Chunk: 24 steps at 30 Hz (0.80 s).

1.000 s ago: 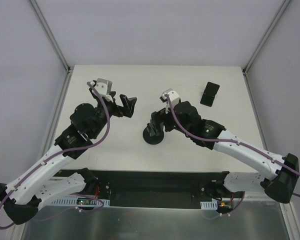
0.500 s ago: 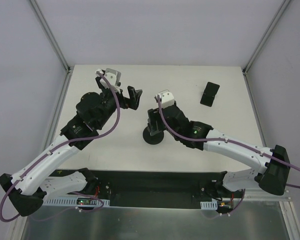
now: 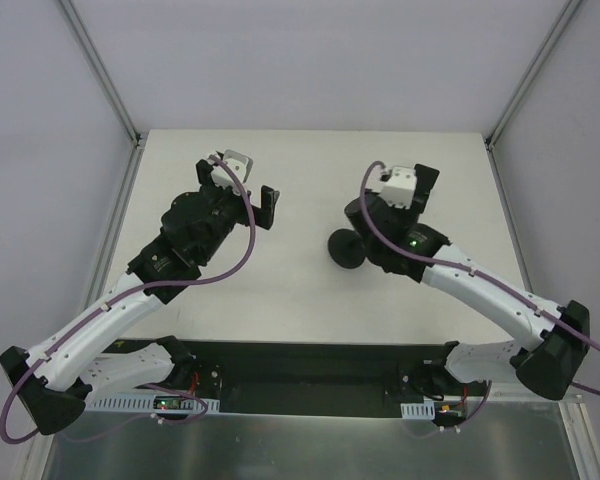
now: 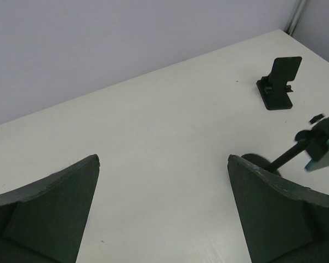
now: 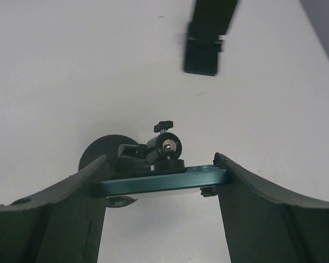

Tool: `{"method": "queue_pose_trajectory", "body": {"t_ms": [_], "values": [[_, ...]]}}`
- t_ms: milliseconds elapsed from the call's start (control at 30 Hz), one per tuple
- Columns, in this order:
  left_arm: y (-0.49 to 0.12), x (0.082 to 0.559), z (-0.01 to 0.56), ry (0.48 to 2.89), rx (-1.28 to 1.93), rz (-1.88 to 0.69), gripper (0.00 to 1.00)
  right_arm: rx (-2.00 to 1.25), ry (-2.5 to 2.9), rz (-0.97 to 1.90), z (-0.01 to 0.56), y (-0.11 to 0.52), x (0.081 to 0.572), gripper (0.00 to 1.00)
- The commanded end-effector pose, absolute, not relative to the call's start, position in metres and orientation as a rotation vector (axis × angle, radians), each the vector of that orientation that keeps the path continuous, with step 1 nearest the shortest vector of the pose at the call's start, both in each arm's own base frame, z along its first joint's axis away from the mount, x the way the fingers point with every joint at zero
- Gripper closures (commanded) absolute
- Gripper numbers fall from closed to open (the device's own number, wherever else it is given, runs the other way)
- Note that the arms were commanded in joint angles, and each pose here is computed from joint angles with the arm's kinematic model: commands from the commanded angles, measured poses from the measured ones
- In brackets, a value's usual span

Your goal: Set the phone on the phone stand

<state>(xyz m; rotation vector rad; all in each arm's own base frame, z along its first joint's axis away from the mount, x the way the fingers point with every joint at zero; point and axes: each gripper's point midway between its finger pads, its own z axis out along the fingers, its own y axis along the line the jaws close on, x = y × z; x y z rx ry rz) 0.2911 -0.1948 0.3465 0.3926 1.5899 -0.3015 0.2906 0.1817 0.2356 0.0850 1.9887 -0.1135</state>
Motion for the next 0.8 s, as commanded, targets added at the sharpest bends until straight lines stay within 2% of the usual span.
{"method": "queue_pose_trajectory", "body": {"t_ms": [0,300,467,767], "values": [[-0.183,0.293,0.364,1.531,0.357,-0.265,0.01,0.493,1.828,-0.322,0.278,0.067,0.284,0.99],[-0.191,0.291,0.359,1.54,0.374,-0.311,0.01,0.703,1.682,-0.553,0.311,-0.042,0.247,0.99],[-0.194,0.288,0.359,1.539,0.377,-0.335,0.01,0.89,1.624,-0.683,0.299,-0.103,0.208,0.99],[-0.199,0.287,0.356,1.546,0.384,-0.357,0.01,1.213,1.58,-0.713,0.273,-0.147,0.19,0.99]]}}
